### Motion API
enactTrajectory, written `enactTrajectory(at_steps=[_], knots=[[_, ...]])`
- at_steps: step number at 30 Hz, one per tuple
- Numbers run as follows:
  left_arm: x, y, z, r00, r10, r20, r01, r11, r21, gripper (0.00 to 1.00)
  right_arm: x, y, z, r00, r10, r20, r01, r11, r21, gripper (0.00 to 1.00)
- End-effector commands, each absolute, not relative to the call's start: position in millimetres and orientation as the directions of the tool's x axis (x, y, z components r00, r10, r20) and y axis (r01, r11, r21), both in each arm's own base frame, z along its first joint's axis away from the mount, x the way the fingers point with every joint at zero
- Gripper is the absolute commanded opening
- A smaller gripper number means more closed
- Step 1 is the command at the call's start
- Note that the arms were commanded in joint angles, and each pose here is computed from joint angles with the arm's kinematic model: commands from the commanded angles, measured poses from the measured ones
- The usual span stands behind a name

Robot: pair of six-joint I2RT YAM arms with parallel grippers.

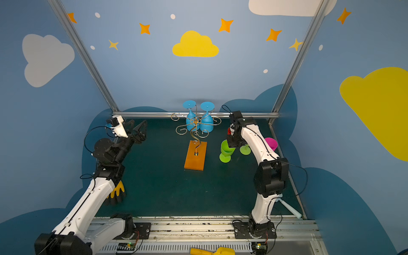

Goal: Take the wine glass off the wine glass rack
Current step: Place the wine glass at the middle-right of the table.

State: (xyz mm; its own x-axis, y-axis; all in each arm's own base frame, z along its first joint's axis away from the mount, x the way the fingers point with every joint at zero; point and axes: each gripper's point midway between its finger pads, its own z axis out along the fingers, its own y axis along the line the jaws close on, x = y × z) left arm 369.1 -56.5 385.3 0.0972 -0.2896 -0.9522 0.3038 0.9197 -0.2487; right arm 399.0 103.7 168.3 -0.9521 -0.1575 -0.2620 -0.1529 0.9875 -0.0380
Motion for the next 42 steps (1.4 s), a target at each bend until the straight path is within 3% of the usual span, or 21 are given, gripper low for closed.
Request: enactTrajectory(at_steps=[1,4,11,16,21,27,31,39,42], knots=[[363.9,-52.5,392.2,0.123,-0.292,-0.948,0.299,0.922,-0.245,0.77,379.2,104.5,164.1,-0.974,-0.129,-0.184,-0.131,0.991,0.001,0.0],[364.1,-50.1,392.9,0.127,-0.292,-0.948,0.293,0.924,-0.246,0.77,380.4,104.5,172.0,-0.97,-0.126,-0.207,-0.13,0.992,0.004,0.01],[364.2,-49.0,392.7,0.127,-0.297,-0.947,0.293,0.923,-0.25,0.78,379.4,108.5,189.3,-0.963,-0.119,-0.24,-0.134,0.99,0.045,0.18],[362.9,-48.3,394.2,0.13,-0.299,-0.945,0.292,0.923,-0.252,0.78,378.3,107.2,217.5,-0.945,-0.109,-0.308,-0.134,0.989,0.062,0.3],[362.1,-48.1,394.8,0.133,-0.299,-0.945,0.292,0.923,-0.251,0.78,375.1,104.1,255.6,-0.909,-0.094,-0.405,-0.146,0.984,0.1,0.35],[359.7,-47.6,397.3,0.14,-0.301,-0.943,0.293,0.923,-0.251,0.78,382.2,115.7,311.4,-0.775,-0.037,-0.631,-0.213,0.955,0.206,0.39],[358.2,-47.3,399.0,0.145,-0.299,-0.943,0.292,0.924,-0.248,0.78,390.4,134.6,353.1,-0.595,0.06,-0.801,-0.329,0.892,0.311,0.53],[356.7,-48.0,402.4,0.151,-0.311,-0.938,0.301,0.918,-0.256,0.78,420.4,162.8,390.0,-0.543,0.142,-0.828,-0.444,0.787,0.427,0.75],[354.6,-47.9,404.4,0.158,-0.305,-0.939,0.3,0.921,-0.249,0.78,437.6,170.5,392.1,-0.542,0.151,-0.827,-0.46,0.77,0.442,0.77]])
